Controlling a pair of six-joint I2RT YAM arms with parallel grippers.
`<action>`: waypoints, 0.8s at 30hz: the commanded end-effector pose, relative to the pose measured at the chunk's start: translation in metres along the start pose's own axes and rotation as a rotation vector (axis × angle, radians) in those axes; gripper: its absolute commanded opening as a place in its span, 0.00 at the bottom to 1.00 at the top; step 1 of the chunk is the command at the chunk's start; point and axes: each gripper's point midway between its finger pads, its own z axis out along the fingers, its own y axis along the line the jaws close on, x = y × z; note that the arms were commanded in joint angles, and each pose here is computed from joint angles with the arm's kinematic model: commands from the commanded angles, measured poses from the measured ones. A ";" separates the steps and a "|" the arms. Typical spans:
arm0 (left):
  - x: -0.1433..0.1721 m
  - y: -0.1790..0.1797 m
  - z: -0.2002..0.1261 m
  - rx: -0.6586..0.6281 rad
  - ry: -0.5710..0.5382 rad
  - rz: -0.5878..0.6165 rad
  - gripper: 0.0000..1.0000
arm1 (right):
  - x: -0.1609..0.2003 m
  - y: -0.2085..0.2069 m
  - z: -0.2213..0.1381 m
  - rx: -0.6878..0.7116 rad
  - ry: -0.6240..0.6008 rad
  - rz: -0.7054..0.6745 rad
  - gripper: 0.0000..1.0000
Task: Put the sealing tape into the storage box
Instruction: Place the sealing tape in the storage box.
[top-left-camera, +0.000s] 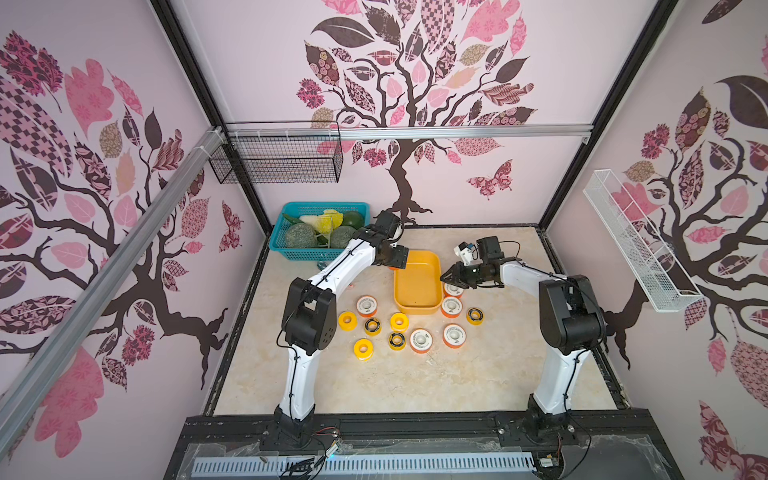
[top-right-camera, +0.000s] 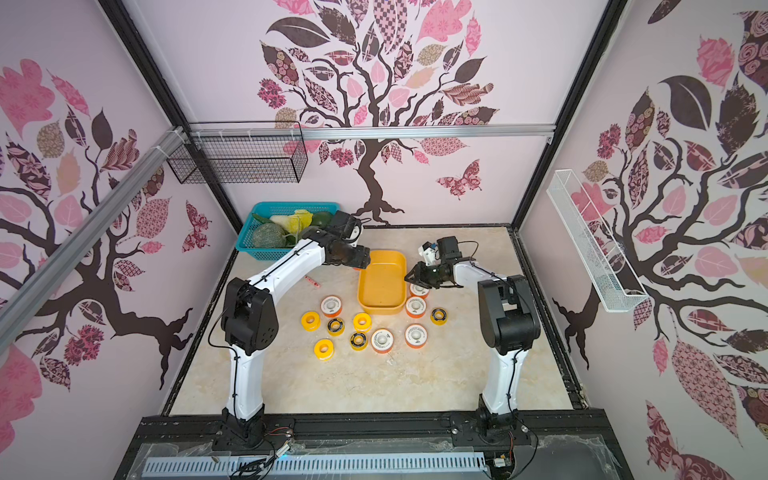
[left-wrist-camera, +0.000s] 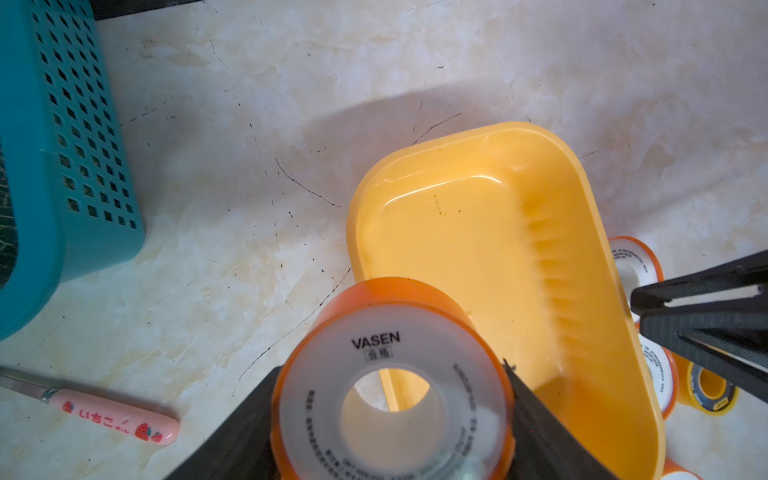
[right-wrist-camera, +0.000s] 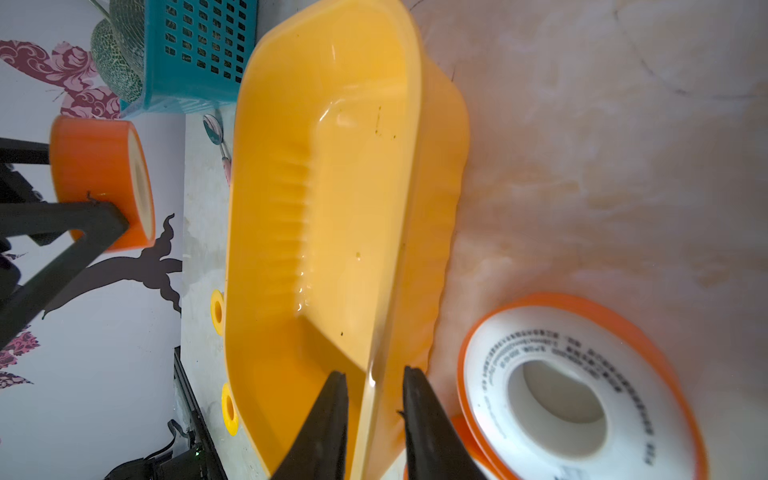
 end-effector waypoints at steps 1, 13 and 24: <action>-0.001 -0.008 0.004 0.021 0.006 0.006 0.71 | -0.002 0.006 0.009 -0.018 0.027 0.003 0.26; -0.004 -0.027 0.007 0.060 0.015 0.036 0.71 | 0.002 0.003 0.016 -0.001 0.043 0.028 0.16; 0.008 -0.048 0.026 0.088 0.066 0.070 0.71 | 0.009 0.010 0.013 -0.004 0.032 0.055 0.16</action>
